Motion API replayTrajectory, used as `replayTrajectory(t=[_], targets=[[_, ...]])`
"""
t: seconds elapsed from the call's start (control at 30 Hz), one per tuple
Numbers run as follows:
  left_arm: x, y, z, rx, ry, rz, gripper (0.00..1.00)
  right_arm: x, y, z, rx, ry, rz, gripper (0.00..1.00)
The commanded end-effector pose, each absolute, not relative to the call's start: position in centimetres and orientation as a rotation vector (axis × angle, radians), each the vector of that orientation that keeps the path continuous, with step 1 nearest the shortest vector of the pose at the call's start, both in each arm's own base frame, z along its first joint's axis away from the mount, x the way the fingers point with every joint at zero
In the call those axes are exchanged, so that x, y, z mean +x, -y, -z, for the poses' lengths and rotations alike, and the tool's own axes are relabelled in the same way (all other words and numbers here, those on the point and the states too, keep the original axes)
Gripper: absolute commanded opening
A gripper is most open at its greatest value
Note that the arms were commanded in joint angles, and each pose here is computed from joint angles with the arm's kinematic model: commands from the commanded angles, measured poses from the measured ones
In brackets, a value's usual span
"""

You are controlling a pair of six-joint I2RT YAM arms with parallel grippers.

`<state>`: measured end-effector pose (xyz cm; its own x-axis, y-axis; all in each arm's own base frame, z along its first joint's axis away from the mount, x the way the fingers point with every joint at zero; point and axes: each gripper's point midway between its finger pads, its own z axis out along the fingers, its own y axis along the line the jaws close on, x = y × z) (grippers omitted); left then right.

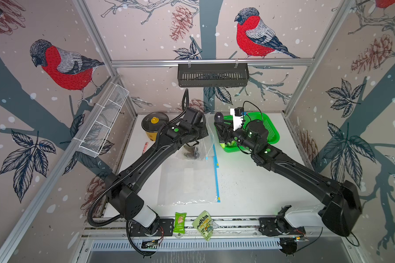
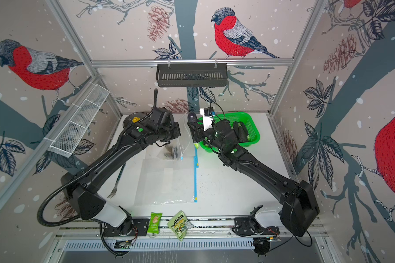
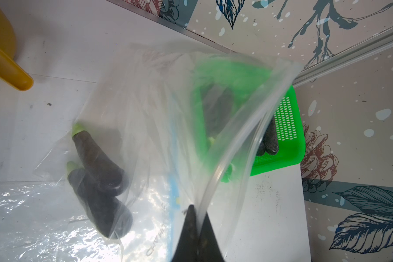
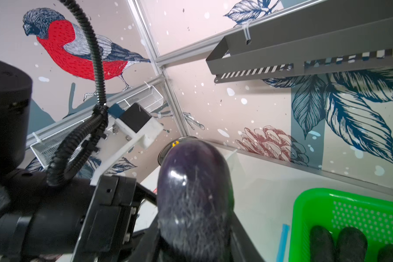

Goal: Place the eggplant in a zip-top bag and seal the zipper
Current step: Place the eggplant in the zipper food storage bag.

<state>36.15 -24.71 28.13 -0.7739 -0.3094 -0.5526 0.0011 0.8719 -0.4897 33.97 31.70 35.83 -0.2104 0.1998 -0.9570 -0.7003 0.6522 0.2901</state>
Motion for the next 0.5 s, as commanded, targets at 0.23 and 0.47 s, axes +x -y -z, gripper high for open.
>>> replayTrajectory(t=[0.23,0.47], targets=[[36.5,25.0,-29.9,-0.247,-2.319,0.695,0.0,35.6,-33.4,-38.1,-0.273,-1.415,-0.916,0.31],[36.5,25.0,-30.4,-0.252,-2.292,0.715,0.0,36.2,-34.5,-36.9,-0.205,-1.396,-0.891,0.31]])
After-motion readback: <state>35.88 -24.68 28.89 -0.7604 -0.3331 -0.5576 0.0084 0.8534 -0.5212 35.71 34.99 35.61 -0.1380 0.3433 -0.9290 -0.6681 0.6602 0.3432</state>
